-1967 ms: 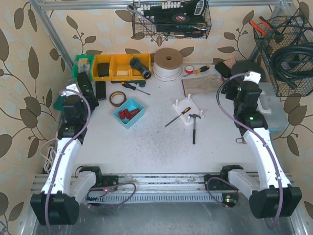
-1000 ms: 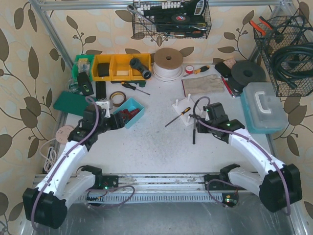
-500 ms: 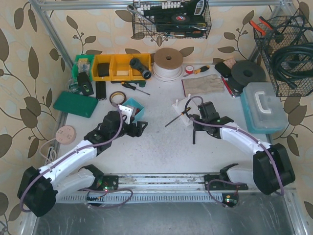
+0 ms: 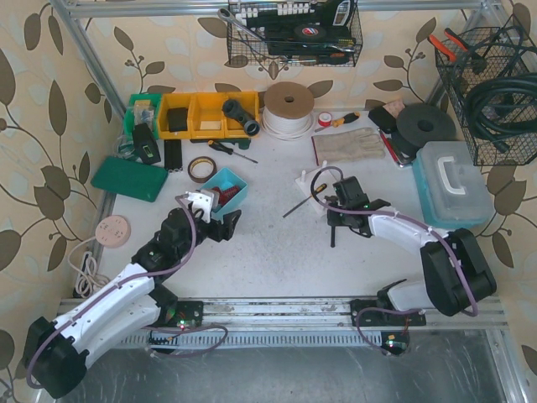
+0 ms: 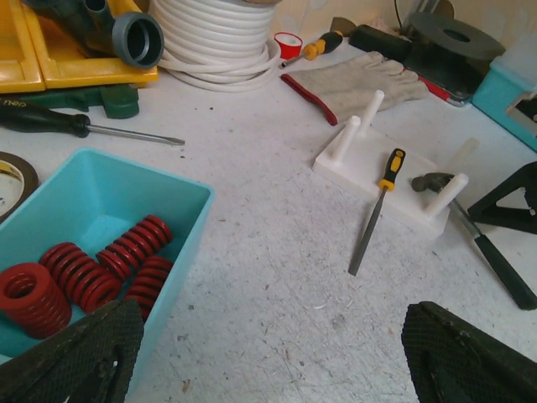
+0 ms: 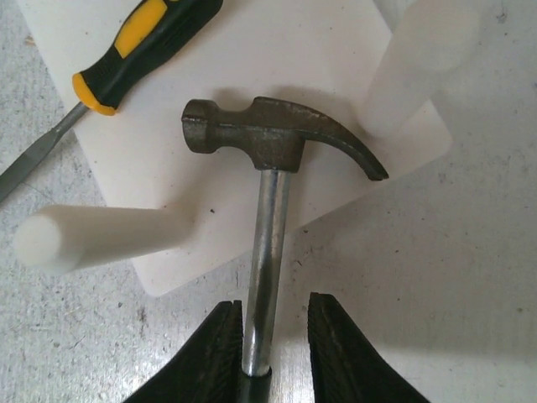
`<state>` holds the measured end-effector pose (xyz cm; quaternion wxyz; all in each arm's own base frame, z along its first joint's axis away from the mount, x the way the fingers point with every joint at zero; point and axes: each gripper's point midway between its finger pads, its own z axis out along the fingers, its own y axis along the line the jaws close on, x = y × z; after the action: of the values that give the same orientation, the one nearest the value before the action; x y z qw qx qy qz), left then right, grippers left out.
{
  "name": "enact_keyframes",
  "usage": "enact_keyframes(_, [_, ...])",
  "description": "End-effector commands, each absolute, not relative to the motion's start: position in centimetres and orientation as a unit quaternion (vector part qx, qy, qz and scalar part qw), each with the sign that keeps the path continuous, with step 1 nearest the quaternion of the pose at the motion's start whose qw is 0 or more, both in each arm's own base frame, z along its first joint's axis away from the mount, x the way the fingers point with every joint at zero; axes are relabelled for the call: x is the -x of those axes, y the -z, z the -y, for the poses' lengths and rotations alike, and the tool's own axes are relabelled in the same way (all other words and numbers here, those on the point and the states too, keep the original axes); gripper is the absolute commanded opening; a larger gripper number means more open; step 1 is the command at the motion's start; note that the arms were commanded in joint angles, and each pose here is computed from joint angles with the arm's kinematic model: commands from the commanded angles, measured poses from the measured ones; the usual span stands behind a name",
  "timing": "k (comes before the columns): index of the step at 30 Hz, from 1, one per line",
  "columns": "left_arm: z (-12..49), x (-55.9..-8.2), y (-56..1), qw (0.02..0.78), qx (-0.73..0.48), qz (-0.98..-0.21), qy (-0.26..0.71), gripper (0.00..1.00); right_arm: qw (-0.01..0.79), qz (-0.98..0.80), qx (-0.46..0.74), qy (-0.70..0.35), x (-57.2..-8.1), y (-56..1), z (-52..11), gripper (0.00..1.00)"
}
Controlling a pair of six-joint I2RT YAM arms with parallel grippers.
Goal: Install the large spring
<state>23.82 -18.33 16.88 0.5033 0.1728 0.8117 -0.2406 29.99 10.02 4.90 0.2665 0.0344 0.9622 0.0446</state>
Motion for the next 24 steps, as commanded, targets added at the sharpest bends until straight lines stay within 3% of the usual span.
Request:
enact_keyframes(1, [18.3, -24.2, -18.2, 0.529, -0.171, -0.796, 0.239, 0.87, 0.258, -0.964, -0.042, -0.04, -30.2, -3.8, -10.1, 0.26])
enact_keyframes(11, [18.1, -24.0, -18.5, 0.532, -0.171, -0.794, 0.239, 0.87, 0.243, -0.969, -0.042, -0.029, -30.3, -2.2, -10.4, 0.22])
enact_keyframes(24, [17.4, -24.4, -18.1, 0.536, -0.157, -0.8, 0.22, 0.88, 0.276, -0.96, -0.04, -0.012, -30.6, -4.6, -9.6, 0.0])
